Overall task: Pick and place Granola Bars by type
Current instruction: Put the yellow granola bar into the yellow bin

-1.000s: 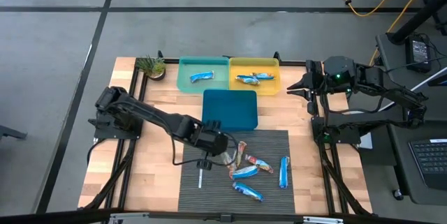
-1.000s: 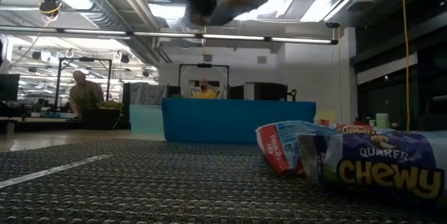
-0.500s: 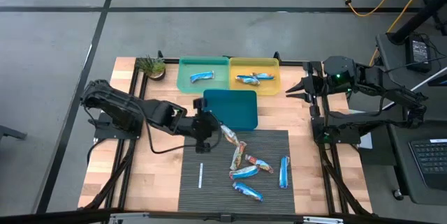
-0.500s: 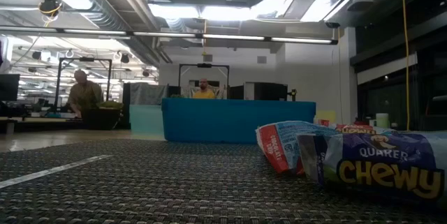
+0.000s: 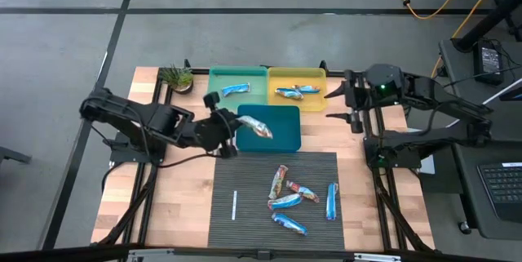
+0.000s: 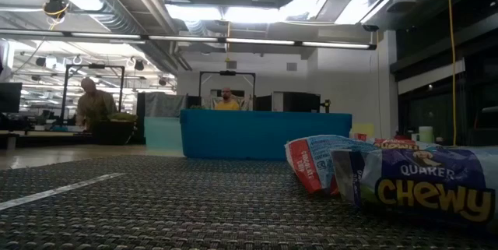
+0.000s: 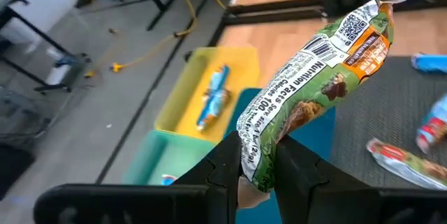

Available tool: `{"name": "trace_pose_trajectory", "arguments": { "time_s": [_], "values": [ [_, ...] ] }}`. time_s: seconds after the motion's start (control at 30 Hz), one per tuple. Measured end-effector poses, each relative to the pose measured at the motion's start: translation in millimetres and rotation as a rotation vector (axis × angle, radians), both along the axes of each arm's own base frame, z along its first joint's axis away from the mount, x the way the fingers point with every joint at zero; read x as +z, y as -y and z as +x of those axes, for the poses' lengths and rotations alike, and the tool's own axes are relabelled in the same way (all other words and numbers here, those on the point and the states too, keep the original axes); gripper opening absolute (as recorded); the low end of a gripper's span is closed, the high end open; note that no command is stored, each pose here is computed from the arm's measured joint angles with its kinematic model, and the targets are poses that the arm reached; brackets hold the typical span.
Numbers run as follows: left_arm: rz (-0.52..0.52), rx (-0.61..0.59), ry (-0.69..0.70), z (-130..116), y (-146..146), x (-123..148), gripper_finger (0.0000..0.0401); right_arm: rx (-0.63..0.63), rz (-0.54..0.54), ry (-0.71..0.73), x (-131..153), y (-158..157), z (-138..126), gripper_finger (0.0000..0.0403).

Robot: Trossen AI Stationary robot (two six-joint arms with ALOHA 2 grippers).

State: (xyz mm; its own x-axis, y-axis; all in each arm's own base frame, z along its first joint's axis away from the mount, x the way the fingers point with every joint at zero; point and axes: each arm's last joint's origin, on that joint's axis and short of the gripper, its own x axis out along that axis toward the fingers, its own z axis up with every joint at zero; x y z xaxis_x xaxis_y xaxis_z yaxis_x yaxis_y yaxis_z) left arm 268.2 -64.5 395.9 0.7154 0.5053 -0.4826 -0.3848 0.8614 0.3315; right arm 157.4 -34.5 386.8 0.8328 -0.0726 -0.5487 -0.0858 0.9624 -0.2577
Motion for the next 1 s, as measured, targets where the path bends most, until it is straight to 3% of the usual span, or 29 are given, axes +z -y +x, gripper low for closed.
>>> {"name": "trace_pose_trajectory", "arguments": {
  "time_s": [0.13,0.23,0.47,1.0],
  "values": [
    [0.021,0.039,0.029,-5.3,-5.0,5.7,0.0058,-0.005,0.001,0.011,-1.3,4.0,10.7,0.0321],
    [0.033,0.069,0.044,-7.9,-9.4,8.6,0.0058,0.009,0.001,0.055,0.4,6.1,21.1,0.0333],
    [0.08,0.152,0.073,-7.9,-17.0,11.4,0.0058,0.076,0.032,0.174,4.7,9.7,45.7,0.0324],
    [0.129,0.232,0.117,-7.2,-20.9,14.8,0.0058,0.196,0.053,0.302,0.7,16.8,88.7,0.031]
  ]
}}
